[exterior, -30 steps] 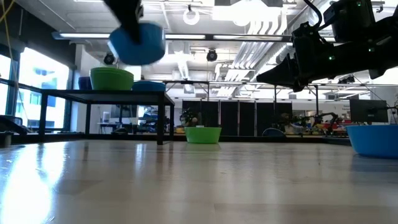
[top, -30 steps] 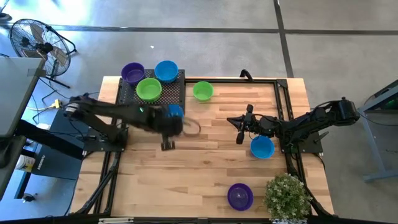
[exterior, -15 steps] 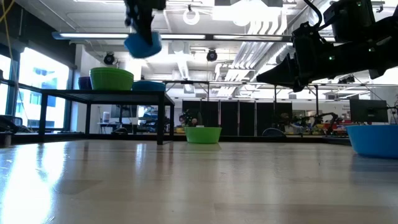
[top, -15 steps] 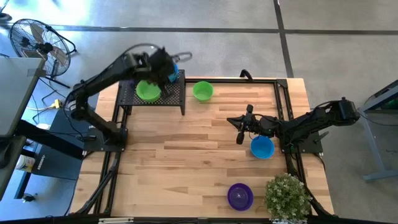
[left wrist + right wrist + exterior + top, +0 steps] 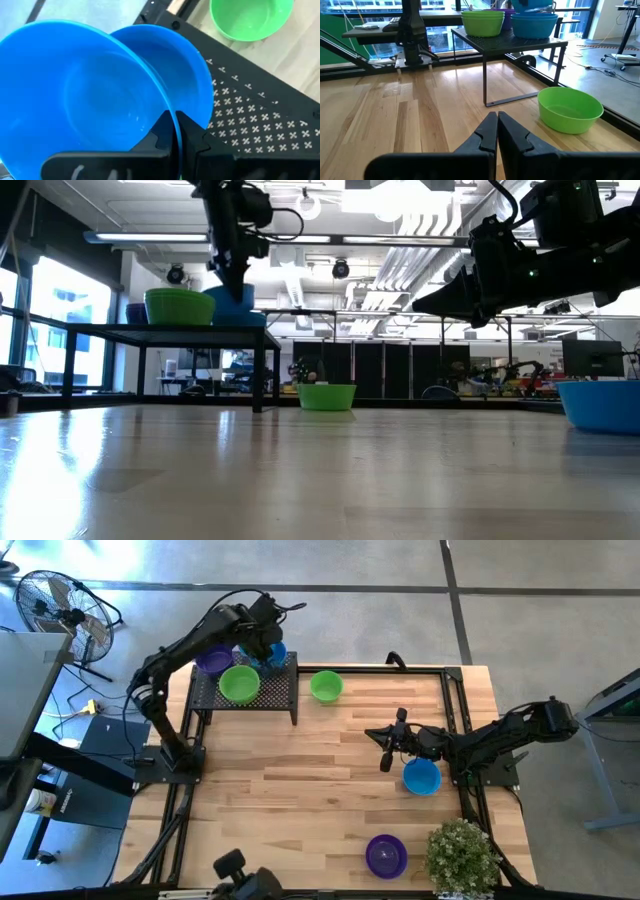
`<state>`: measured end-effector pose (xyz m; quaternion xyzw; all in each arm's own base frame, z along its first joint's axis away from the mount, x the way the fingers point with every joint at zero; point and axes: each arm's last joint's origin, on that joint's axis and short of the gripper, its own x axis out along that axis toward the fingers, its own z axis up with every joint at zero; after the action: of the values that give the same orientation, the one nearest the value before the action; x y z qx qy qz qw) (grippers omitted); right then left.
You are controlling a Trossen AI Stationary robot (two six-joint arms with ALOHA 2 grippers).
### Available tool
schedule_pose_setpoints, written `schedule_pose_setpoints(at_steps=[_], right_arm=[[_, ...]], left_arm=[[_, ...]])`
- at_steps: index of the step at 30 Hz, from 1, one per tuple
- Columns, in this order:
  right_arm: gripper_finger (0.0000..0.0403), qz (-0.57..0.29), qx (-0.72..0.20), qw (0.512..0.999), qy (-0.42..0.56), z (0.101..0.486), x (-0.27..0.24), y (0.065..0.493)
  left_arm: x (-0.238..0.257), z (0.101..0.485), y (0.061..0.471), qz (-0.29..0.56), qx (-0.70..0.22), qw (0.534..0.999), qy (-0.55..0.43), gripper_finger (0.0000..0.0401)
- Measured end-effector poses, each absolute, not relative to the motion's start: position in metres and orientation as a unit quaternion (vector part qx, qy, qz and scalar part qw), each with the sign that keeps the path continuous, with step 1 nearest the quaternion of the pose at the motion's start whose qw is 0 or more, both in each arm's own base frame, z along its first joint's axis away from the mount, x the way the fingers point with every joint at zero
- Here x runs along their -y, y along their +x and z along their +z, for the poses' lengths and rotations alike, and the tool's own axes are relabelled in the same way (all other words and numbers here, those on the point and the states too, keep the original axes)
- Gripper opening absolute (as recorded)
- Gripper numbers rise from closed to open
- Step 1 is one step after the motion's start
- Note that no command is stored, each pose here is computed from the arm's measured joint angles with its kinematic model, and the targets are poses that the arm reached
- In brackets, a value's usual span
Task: Pick & Place Mini bowls
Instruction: Stack the blue bowl on top of the blue bowl on the shelf
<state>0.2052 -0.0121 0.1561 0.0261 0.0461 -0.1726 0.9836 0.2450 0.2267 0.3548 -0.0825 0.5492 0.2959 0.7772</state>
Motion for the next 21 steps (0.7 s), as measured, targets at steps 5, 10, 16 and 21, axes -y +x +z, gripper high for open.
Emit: schedule_pose_setpoints(at_steps=[5, 10, 16, 21], right_arm=[[0.0002, -0.173, -0.046, 0.984, 0.025, 0.1561, 0.0121, 0.2052], [0.0001, -0.173, -0.046, 0.984, 0.025, 0.1561, 0.0122, 0.2052], [0.0001, -0.173, -0.047, 0.984, 0.025, 0.1560, 0.0122, 0.2051], [0.0002, -0.173, -0.047, 0.984, 0.025, 0.1561, 0.0121, 0.2052]], left_arm=[[-0.2299, 0.3492, 0.2510, 0.287, -0.550, 0.780, -0.081, 0.0000], [-0.2308, 0.3473, 0.2517, 0.280, -0.553, 0.781, -0.080, 0.0000], [-0.2305, 0.3476, 0.2524, 0.277, -0.546, 0.785, -0.089, 0.0000], [-0.2305, 0.3468, 0.2524, 0.277, -0.549, 0.783, -0.093, 0.0000]])
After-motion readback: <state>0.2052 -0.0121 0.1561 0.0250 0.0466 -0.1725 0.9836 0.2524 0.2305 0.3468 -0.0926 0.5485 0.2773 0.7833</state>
